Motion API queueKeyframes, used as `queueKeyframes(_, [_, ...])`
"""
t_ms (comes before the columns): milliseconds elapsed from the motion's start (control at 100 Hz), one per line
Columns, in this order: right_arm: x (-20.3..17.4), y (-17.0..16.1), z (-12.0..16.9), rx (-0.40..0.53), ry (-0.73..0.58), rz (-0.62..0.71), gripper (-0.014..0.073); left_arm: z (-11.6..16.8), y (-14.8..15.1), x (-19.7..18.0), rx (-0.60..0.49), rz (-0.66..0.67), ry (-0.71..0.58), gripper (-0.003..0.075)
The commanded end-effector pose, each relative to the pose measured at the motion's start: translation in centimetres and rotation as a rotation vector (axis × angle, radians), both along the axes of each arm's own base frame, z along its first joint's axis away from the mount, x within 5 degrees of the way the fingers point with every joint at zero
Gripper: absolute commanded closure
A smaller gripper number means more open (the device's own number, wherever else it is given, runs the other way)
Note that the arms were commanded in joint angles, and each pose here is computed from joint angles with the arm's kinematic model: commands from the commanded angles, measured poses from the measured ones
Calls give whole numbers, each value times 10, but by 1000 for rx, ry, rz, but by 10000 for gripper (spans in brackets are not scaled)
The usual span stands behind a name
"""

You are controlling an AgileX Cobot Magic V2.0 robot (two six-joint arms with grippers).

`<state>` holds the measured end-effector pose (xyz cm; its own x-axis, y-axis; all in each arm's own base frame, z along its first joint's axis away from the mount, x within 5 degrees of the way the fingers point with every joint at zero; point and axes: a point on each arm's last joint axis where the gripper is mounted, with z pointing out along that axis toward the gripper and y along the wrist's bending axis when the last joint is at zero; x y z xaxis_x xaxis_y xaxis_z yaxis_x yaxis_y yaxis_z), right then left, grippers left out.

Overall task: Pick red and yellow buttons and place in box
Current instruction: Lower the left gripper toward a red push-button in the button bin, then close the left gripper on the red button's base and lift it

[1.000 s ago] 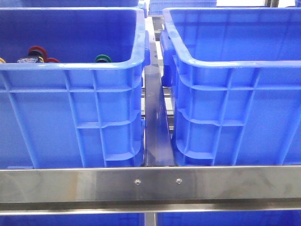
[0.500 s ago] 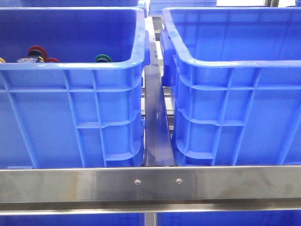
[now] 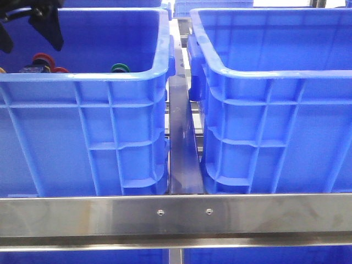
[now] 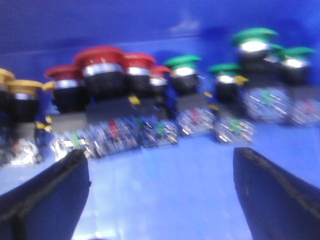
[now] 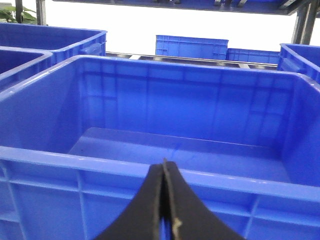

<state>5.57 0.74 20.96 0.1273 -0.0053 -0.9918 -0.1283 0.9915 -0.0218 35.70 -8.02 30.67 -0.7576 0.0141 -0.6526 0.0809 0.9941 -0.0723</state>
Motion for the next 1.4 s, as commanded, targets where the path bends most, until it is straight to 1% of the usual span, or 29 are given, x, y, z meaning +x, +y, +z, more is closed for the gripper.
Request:
queueKeyframes(0, [-3,0,9,6,-102,-3,662,26,-2,5,-24,18,-121,167])
queueKeyframes(130, [-3,0,9,6,-102,-3,662,22,-1,12,-9,54,-122,167])
queueKeyframes(230, [-3,0,9,6,-102,-3,662,18,0,15,7,57,-122,167])
queueKeyframes(450, [-3,0,9,6,-102,-3,662,-2,0,26,28,83,-81,167])
queueKeyframes(720, [-3,0,9,6,-102,-3,662,-8,-1,32,22,92,-102,167])
queueKeyframes(940, [-3,0,9,6,-102,-3,662,-18,-2,36,35,89,-81,167])
queueKeyframes(1010, [-3,0,9,6,-102,-3,662,-21,-2,37,37,91,-70,181])
queueKeyframes(1100, [-3,0,9,6,-102,-3,662,-25,-2,38,41,92,-58,223])
queueKeyframes(1190, [-3,0,9,6,-102,-3,662,-25,-2,38,42,93,-56,308])
queueKeyframes(1290, [-3,0,9,6,-102,-3,662,-24,-2,38,42,93,-57,454])
queueKeyframes(1390, [-3,0,9,6,-102,-3,662,-22,-2,37,40,93,-63,637])
